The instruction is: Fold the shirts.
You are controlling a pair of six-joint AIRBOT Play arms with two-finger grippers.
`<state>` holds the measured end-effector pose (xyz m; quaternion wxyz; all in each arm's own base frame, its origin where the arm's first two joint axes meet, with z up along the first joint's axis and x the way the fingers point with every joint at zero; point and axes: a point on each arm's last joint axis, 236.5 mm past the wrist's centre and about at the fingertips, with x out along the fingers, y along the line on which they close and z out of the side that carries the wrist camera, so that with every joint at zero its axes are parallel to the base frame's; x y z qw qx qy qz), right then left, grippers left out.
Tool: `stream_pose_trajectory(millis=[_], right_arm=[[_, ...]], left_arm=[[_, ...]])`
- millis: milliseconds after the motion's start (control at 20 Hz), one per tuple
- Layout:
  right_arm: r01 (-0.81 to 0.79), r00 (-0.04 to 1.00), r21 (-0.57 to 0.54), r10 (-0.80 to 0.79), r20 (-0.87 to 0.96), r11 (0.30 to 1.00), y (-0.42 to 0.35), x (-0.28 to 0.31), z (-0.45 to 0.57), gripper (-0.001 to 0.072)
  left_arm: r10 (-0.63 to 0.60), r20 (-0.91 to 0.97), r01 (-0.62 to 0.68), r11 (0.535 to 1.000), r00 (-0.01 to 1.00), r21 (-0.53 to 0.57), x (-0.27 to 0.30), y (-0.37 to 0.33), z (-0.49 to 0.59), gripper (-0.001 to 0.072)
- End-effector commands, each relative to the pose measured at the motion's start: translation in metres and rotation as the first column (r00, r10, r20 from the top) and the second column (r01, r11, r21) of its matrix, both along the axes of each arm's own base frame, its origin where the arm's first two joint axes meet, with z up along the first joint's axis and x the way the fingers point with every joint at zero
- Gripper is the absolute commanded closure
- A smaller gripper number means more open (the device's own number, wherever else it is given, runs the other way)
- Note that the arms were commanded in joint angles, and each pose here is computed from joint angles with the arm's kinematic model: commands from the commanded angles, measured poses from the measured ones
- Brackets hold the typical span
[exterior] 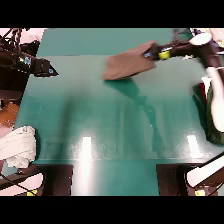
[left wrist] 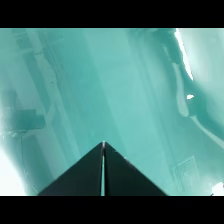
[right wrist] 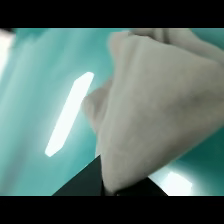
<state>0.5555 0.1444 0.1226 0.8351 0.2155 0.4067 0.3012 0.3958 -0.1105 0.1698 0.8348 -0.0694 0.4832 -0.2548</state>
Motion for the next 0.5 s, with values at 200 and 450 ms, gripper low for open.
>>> stream_pose_trajectory(millis=[200,450], right_arm=[[0.454,0.888,-0.150,-0.431,0.163,0.878,-0.252,-0.005,0.054,0.0699],[0.632,0.771,-0.140,-0.598,0.220,0.763,-0.353,-0.022,0.063,0.0699]], left_arm=[[0.028,-0.048,-0.029,0.999,0.998,-0.017,-0.006,-0.001,-0.002,0.0682],[0.019,-0.108,-0.021,1.000,0.994,-0.016,-0.018,-0.002,-0.007,0.0683]])
